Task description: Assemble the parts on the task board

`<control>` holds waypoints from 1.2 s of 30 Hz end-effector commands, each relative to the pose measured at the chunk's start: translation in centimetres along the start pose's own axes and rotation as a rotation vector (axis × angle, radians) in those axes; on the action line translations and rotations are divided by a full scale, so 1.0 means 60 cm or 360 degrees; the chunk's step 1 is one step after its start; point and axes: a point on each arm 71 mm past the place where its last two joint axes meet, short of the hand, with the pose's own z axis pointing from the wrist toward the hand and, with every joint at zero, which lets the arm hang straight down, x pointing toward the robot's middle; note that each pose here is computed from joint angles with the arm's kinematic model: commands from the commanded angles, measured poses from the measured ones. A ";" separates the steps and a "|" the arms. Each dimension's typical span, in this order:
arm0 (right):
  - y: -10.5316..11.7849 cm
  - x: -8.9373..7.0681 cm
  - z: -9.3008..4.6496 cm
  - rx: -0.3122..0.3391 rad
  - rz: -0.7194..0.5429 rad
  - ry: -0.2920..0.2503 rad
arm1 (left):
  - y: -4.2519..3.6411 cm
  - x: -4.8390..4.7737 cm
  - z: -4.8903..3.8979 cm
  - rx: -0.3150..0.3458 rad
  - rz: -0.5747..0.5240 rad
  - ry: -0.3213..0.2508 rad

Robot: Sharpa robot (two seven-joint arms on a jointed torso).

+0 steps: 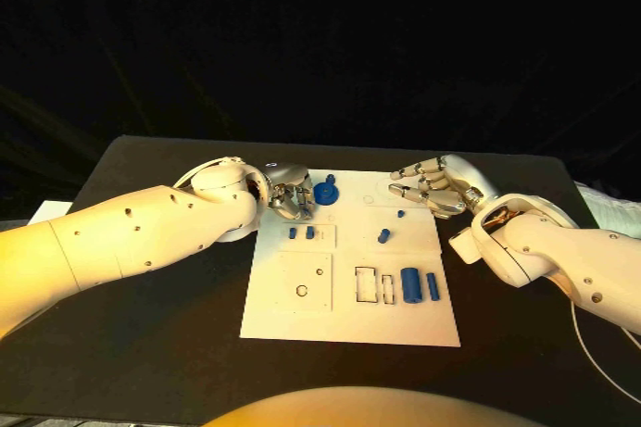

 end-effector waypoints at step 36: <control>0.000 0.003 -0.001 -0.0010 0.0002 0.0028 | 0.005 0.009 -0.003 -0.0029 0.0006 0.0042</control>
